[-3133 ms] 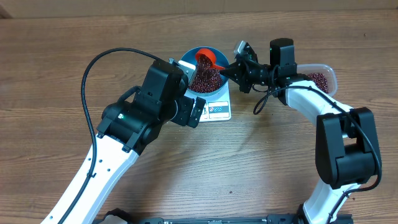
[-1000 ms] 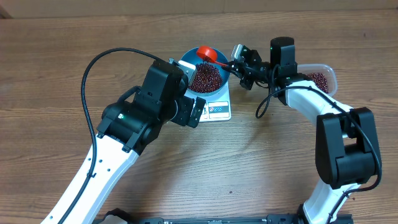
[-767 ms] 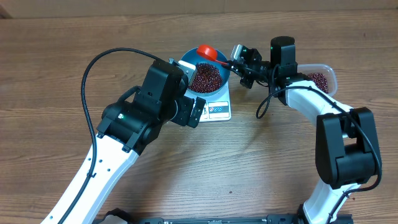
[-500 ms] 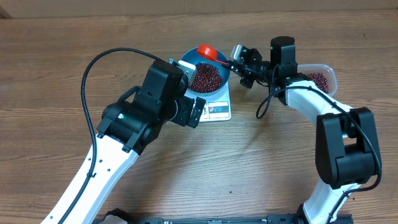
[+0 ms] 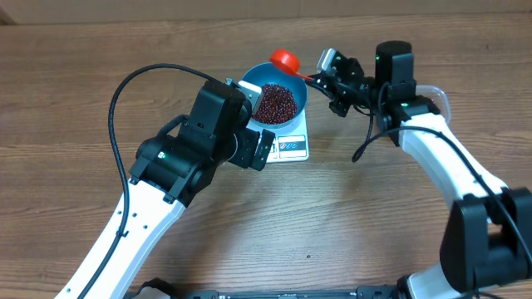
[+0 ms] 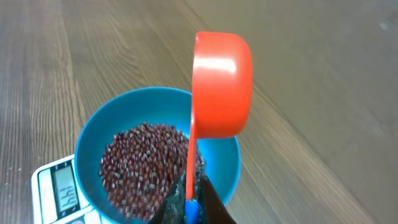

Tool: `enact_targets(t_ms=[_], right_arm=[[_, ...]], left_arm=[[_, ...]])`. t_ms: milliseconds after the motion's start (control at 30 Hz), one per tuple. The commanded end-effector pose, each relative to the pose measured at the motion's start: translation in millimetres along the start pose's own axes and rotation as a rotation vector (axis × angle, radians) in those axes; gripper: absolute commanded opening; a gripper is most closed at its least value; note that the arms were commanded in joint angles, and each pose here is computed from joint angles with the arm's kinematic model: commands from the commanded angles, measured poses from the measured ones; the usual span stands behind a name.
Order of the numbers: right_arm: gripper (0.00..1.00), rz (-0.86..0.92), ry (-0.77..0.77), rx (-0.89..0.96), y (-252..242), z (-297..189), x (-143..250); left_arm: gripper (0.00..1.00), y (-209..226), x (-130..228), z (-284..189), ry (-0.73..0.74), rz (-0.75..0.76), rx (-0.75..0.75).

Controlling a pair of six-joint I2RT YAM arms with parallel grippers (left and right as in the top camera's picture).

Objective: Scoop item into bowl and weigh 150g on scale
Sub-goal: 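Raise the red cup and move it back toward the bean tub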

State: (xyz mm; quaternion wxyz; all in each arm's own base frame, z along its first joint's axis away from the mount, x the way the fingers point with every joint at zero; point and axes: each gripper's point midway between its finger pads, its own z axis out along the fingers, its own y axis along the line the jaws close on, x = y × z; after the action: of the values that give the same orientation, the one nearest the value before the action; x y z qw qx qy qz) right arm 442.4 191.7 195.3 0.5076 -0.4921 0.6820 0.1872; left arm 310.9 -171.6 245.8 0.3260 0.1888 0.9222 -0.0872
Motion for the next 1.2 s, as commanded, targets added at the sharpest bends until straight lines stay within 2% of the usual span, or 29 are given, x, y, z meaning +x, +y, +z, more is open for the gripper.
enact_targets(t_ms=[0, 133, 300, 500, 767, 1167], right_arm=[[0.04, 0.082, 0.067, 0.155, -21.4, -21.3, -8.4], [0.04, 0.233, 0.2, 0.378, -47.1, -48.7, 8.7], [0.04, 0.333, 0.341, 0.566, -59.3, -81.2, 30.8], [0.04, 0.43, 0.502, 0.667, -55.8, -110.5, 64.0], [0.04, 0.678, 0.548, 0.788, -70.2, -156.7, 106.7], [0.04, 0.849, 0.645, 0.774, -61.0, -200.0, 154.2]], left_arm=[[1.0, -2.3, -5.6, -1.9, -0.013, -0.002, 0.008], [1.0, -2.3, -5.6, -1.9, -0.013, -0.002, 0.008], [1.0, -2.3, -5.6, -1.9, -0.013, -0.002, 0.008], [0.99, -2.3, -5.6, -1.9, -0.013, -0.002, 0.008], [0.99, -2.3, -5.6, -1.9, -0.013, -0.002, 0.008], [1.0, -2.3, -5.6, -1.9, -0.013, -0.002, 0.008]])
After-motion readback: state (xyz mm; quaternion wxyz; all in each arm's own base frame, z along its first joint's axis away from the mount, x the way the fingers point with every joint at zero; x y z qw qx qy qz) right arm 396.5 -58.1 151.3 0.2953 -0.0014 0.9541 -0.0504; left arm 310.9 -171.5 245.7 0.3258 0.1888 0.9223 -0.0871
